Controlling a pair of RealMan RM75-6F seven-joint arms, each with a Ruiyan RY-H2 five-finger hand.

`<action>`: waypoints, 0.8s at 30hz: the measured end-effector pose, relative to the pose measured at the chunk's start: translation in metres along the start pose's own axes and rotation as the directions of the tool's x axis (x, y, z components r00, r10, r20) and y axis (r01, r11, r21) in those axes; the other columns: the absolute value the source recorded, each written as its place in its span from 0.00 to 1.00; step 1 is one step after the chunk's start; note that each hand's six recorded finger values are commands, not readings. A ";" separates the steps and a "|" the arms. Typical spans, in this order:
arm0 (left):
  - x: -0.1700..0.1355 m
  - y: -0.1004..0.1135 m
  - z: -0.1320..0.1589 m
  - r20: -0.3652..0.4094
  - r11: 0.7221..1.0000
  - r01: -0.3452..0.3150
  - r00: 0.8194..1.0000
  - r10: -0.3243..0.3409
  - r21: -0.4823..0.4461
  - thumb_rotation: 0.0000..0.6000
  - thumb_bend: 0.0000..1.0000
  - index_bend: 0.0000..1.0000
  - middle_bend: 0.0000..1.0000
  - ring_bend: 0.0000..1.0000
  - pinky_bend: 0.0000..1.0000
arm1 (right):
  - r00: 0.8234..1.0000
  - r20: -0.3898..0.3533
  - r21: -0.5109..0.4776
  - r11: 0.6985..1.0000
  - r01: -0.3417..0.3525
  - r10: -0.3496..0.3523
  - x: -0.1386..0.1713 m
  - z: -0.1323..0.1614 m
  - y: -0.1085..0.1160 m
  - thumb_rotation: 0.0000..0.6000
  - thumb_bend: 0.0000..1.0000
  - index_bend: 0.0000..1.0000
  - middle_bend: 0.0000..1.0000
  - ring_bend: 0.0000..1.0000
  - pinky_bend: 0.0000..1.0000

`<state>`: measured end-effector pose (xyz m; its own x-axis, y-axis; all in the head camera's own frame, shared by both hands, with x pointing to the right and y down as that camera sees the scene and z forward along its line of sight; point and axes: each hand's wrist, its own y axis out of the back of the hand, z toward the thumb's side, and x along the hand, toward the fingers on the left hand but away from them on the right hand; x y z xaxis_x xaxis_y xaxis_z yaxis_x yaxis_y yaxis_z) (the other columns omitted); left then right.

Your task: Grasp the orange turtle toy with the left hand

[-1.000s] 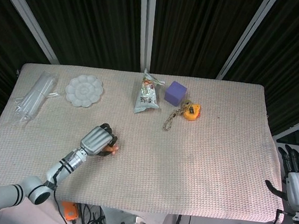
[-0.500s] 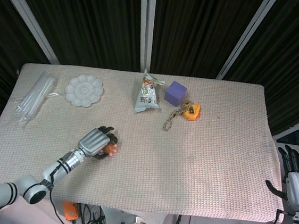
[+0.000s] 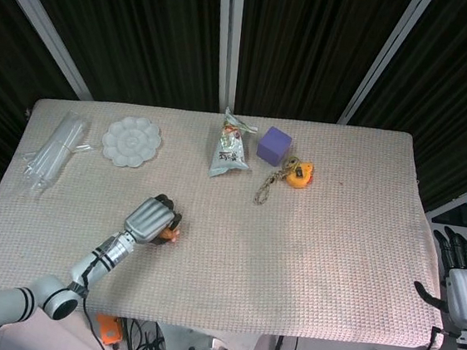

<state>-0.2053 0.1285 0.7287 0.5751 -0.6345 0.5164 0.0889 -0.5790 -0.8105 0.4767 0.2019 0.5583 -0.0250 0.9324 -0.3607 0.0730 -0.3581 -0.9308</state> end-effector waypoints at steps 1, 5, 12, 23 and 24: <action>0.000 0.000 0.000 0.000 1.000 0.001 1.000 -0.001 0.001 1.00 0.35 0.76 0.73 0.36 0.30 | 1.000 0.000 0.000 1.000 0.001 -0.001 0.000 0.000 0.000 1.00 0.11 0.00 0.00 0.00 0.00; -0.001 0.000 0.000 -0.004 1.000 0.008 1.000 -0.008 -0.001 1.00 0.33 0.72 0.70 0.35 0.29 | 1.000 0.000 0.000 1.000 0.004 -0.004 0.000 0.000 0.001 1.00 0.11 0.00 0.00 0.00 0.00; -0.006 0.002 0.001 0.021 0.998 0.059 0.998 -0.058 -0.010 1.00 0.21 0.22 0.32 0.13 0.26 | 1.000 0.000 0.001 1.000 0.008 -0.008 0.001 -0.001 0.003 1.00 0.11 0.00 0.00 0.00 0.00; -0.007 0.001 -0.003 0.013 0.997 0.075 0.997 -0.075 -0.012 1.00 0.19 0.26 0.30 0.09 0.23 | 1.000 0.002 -0.001 1.000 0.014 -0.014 0.000 -0.001 0.004 1.00 0.12 0.00 0.00 0.00 0.00; -0.007 0.000 -0.002 0.015 0.997 0.076 0.997 -0.076 -0.010 1.00 0.19 0.28 0.31 0.09 0.22 | 1.000 0.002 -0.001 1.000 0.013 -0.013 0.000 -0.001 0.004 1.00 0.12 0.00 0.00 0.00 0.00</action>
<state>-0.2112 0.1316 0.7255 0.5787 -0.5813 0.5721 0.1242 -0.6304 -0.7662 0.4783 0.2008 0.5544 -0.0277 0.9370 -0.3483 0.0733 -0.3456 -0.9355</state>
